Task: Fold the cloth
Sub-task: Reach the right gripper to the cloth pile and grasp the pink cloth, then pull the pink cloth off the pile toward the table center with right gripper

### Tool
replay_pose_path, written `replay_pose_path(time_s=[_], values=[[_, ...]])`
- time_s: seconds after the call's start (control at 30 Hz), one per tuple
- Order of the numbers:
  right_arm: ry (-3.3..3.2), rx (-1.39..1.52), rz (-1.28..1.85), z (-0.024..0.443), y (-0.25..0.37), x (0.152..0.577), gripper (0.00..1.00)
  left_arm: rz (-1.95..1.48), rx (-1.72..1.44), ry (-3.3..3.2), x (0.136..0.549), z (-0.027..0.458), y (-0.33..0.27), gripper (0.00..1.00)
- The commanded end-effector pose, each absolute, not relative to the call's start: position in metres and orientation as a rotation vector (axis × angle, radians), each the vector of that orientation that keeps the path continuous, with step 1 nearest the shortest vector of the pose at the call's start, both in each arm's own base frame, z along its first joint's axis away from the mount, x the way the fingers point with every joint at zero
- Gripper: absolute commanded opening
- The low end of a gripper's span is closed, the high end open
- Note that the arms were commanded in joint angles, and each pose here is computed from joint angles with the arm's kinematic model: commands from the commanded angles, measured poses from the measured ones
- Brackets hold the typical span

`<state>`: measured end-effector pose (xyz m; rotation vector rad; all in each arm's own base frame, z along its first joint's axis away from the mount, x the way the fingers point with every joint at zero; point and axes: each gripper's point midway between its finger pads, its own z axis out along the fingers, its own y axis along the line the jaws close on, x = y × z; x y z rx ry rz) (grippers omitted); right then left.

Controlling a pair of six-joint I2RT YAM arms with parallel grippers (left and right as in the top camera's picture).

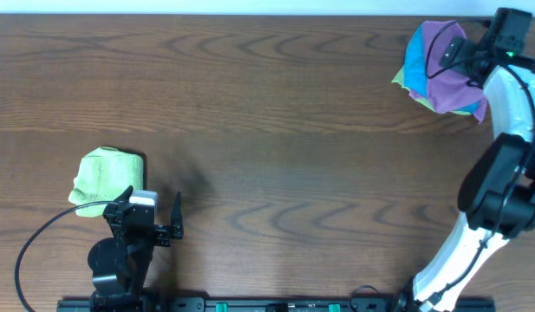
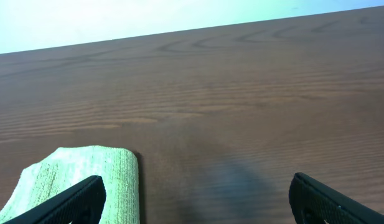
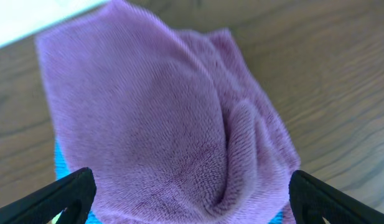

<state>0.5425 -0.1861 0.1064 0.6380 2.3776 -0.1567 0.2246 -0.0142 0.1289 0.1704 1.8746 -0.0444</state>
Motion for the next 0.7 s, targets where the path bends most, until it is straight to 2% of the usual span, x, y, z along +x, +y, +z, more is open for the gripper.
replay_pose_path(time_s=[0.0, 0.27, 0.43, 0.47, 0.6, 0.67], values=[[2.349, 0.735, -0.149, 0.102, -0.195, 0.544, 0.99, -0.032, 0.189, 1.896, 0.224, 0.118, -0.014, 0.95], [2.359, 0.797, -0.138, 0.085, -0.197, 0.543, 0.99, -0.032, 0.189, 1.896, 0.224, 0.118, -0.014, 0.95], [2.402, 0.837, -0.129, 0.057, -0.197, 0.539, 0.99, -0.032, 0.189, 1.896, 0.224, 0.118, -0.014, 0.95], [2.408, 0.841, -0.125, 0.054, -0.197, 0.539, 0.97, -0.032, 0.189, 1.896, 0.224, 0.118, -0.014, 0.95], [2.408, 0.842, -0.128, 0.053, -0.197, 0.539, 0.77, -0.032, 0.189, 1.896, 0.224, 0.118, -0.014, 0.95], [2.405, 0.841, -0.128, 0.054, -0.197, 0.54, 0.62, -0.032, 0.189, 1.896, 0.224, 0.118, -0.014, 0.95]])
